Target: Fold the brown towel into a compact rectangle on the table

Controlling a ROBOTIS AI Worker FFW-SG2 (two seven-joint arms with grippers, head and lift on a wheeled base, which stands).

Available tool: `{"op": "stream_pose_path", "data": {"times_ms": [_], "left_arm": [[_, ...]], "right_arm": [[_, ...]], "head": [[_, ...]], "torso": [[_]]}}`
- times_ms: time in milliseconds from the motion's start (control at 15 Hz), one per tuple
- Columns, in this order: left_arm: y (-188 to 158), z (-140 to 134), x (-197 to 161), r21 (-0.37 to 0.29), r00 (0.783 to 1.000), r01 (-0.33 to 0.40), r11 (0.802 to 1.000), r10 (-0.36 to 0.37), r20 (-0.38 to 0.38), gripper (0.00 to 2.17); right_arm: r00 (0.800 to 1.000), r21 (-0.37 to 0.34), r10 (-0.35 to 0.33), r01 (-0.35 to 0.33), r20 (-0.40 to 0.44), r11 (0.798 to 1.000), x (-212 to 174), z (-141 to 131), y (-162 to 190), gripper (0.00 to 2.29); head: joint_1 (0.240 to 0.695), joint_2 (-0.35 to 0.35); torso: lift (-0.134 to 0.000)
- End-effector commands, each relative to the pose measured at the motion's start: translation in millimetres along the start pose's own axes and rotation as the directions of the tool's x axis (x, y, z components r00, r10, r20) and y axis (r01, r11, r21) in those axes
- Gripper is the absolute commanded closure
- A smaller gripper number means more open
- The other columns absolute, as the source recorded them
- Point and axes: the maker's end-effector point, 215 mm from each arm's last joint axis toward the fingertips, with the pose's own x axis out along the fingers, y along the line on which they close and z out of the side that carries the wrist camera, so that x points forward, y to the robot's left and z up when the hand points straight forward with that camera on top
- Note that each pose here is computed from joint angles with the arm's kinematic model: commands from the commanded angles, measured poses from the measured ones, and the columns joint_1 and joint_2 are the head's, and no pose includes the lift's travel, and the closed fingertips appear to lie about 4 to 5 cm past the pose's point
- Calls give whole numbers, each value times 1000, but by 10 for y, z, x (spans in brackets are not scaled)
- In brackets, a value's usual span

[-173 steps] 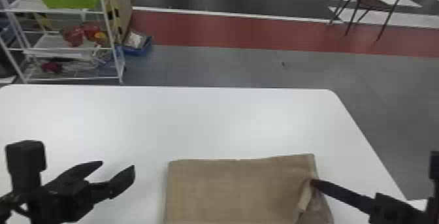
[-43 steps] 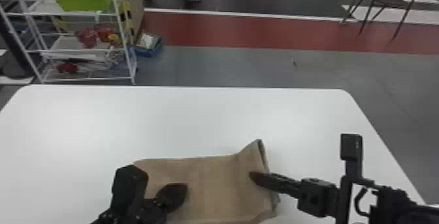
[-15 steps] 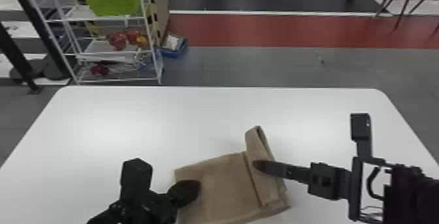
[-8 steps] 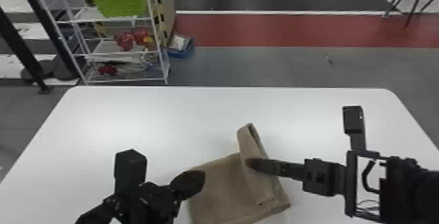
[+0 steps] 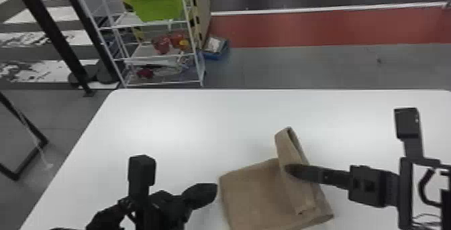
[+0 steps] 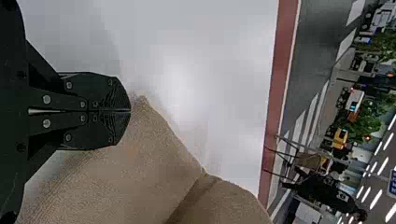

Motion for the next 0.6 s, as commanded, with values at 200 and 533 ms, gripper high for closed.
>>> {"op": "stream_pose_path", "data": {"times_ms": [200,533], "left_arm": [[-100,-79,129,1,999,15,1000,-15,-29,1875],[-208,-116,187,12,999,24,1000,-23,-42,1875]], "right_arm": [[1000,-31,11,-12,-23,999,74,-22,172,964],[996,-85,9,-17,-88,996,318,-166,354,964]], "head": [[695,155],[695,165]], "torso": [[-122],[-122]]}}
